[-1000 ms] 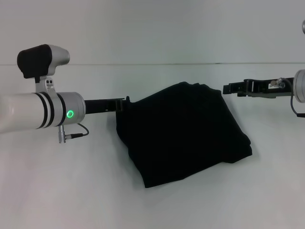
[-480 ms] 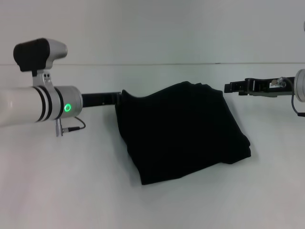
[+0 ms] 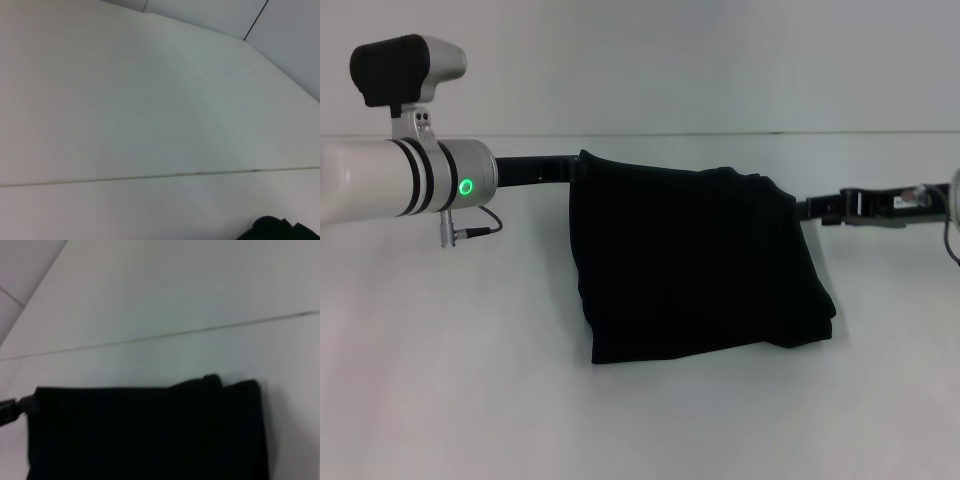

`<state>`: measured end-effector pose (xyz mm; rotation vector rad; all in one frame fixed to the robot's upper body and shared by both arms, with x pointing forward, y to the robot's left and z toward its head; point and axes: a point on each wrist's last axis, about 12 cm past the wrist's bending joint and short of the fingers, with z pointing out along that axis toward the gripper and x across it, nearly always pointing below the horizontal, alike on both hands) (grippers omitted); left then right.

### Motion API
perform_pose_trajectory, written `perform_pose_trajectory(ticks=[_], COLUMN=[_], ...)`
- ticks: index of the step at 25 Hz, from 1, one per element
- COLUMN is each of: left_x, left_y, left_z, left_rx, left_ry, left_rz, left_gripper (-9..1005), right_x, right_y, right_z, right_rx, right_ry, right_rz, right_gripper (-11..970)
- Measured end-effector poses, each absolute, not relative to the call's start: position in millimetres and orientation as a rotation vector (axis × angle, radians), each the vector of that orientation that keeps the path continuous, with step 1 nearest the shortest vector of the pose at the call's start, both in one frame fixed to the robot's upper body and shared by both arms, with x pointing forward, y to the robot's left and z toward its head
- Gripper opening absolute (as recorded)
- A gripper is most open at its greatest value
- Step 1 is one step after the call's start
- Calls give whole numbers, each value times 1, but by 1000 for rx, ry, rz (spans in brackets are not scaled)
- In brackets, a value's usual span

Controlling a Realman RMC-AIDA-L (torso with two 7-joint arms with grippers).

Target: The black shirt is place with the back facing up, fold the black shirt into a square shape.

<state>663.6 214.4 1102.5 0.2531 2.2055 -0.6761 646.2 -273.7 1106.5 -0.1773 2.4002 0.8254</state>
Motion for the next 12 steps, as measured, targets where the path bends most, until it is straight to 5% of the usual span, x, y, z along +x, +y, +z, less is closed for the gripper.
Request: perform_pose_trajectory(ticks=[12], left_x=[665], left_y=[214], left_z=[1103], left_rx=[248], left_ry=[2201], left_rz=[-662], left_gripper=[28], right_x=[616], right_y=[-301], right_z=[1107], right_rx=[-229], right_ry=[2478], right_rz=[990], right_gripper=[579])
